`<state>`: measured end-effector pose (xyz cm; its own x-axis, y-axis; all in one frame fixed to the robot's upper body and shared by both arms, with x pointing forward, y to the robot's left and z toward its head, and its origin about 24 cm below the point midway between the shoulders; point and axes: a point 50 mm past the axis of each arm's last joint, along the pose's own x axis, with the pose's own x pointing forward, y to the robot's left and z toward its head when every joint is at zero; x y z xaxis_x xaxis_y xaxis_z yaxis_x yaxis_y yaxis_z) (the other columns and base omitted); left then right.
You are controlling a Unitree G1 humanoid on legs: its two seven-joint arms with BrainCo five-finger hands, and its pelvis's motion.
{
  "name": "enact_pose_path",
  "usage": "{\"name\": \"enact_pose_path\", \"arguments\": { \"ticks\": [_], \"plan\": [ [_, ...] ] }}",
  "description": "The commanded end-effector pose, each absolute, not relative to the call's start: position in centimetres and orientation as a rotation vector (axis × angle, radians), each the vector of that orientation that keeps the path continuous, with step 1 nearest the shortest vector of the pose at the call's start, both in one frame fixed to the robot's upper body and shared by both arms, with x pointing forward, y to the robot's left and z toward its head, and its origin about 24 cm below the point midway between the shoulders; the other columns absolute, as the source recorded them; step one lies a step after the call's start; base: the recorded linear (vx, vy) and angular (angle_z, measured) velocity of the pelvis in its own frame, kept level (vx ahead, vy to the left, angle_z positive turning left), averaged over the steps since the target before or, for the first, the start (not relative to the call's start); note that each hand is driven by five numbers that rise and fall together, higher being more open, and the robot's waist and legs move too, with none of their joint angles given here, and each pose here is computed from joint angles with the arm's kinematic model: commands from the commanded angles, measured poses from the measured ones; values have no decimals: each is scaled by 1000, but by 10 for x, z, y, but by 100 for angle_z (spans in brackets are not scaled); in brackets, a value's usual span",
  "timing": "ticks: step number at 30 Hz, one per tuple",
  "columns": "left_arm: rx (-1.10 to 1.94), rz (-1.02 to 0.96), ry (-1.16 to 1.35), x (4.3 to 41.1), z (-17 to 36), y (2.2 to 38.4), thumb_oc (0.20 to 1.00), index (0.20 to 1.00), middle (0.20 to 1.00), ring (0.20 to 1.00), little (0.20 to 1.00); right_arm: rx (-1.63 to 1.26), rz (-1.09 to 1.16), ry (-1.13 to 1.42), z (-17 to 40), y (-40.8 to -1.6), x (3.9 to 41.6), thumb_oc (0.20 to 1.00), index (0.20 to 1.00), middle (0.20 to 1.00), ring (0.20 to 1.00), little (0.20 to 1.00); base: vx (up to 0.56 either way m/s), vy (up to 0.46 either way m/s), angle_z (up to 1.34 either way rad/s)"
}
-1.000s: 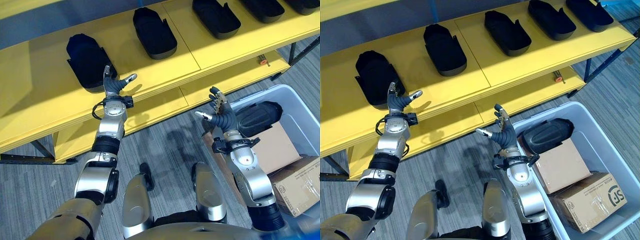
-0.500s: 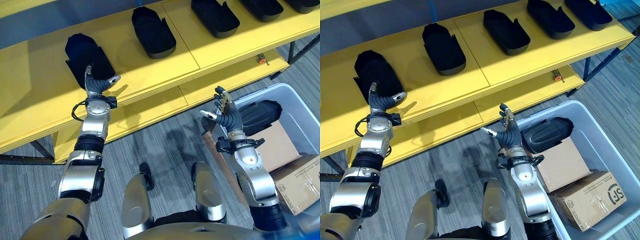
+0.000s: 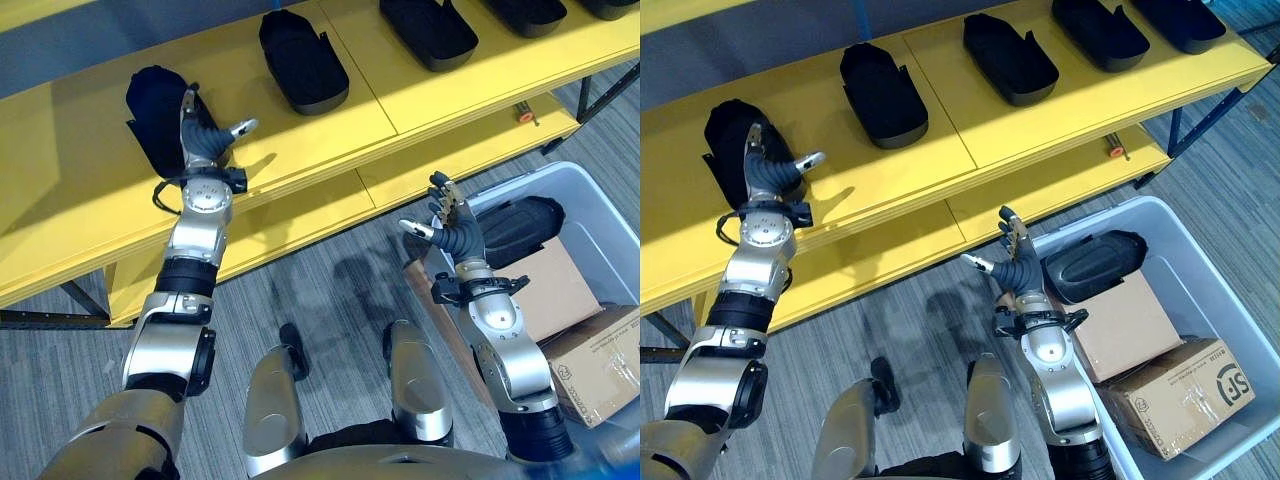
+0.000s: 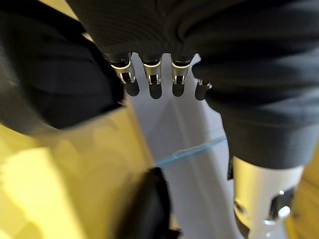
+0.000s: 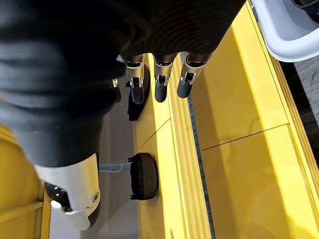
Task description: Move parts from the plastic box to the shelf.
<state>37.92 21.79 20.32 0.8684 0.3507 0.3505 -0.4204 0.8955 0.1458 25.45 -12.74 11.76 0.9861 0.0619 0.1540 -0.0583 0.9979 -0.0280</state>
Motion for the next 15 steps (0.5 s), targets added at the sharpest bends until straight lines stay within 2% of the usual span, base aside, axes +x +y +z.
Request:
{"name": "enact_pose_path", "arguments": {
  "ticks": [1, 15],
  "plan": [
    [254, 410, -559, 373, 261, 209, 1000, 1000, 1000, 1000, 1000, 32, 47, -342, 156, -126, 253, 1000, 1000, 1000, 1000, 1000, 0, 0, 0],
    [182, 350, -556, 384, 273, 187, 1000, 1000, 1000, 1000, 1000, 0, 19, -391, 166, -127, 255, 1000, 1000, 1000, 1000, 1000, 1, -2, -1]
  ]
}}
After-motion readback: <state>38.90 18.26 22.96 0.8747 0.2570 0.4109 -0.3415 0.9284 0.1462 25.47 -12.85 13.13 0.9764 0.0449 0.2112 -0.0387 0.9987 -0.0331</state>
